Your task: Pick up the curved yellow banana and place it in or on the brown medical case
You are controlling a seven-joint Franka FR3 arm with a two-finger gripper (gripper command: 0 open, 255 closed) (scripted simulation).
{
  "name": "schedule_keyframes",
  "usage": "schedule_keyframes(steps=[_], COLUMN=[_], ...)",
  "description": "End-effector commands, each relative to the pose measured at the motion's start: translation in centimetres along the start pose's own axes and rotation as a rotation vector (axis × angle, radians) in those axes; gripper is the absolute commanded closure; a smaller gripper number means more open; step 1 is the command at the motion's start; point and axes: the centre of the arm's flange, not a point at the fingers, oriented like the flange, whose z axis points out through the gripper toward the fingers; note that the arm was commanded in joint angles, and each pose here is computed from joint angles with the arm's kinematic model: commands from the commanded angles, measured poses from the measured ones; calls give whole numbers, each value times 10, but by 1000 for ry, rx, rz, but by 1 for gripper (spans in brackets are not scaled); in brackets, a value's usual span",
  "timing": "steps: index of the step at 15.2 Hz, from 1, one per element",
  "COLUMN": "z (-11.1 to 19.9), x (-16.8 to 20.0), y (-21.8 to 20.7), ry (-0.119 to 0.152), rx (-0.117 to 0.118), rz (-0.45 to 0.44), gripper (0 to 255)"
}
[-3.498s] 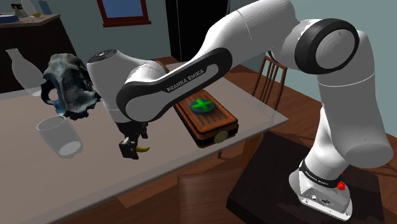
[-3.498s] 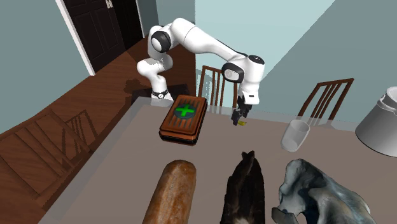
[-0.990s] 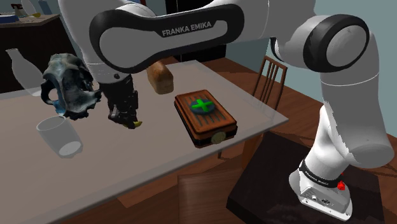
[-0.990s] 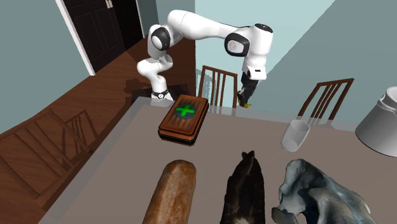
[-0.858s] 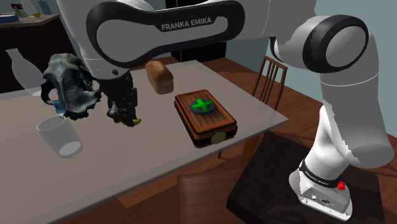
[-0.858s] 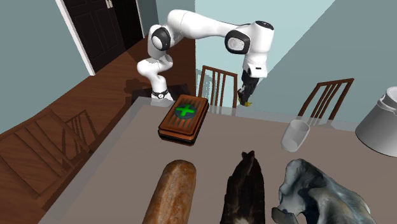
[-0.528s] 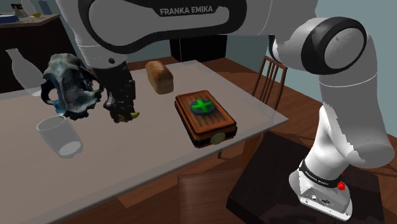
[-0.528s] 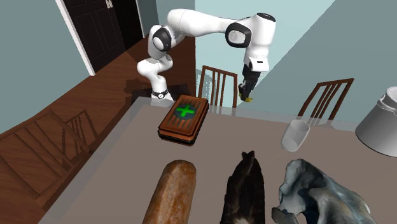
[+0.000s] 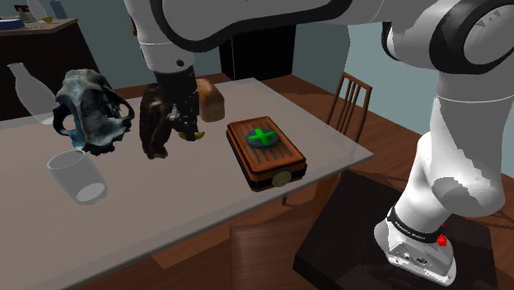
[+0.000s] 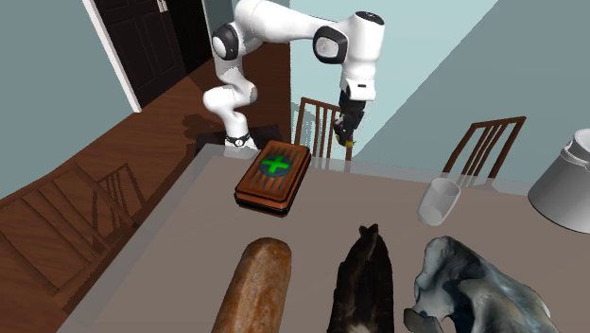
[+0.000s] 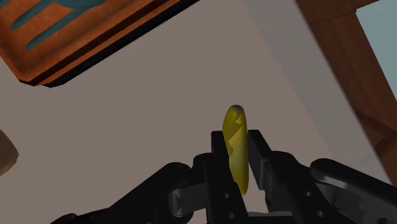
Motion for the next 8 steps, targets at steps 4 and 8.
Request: schedule_keyframes(steps=[4,8], z=[5,7], x=[-49,-88], y=[46,82], ry=[-1,-1], rx=[0,0], rz=[0,0], gripper=[255,255])
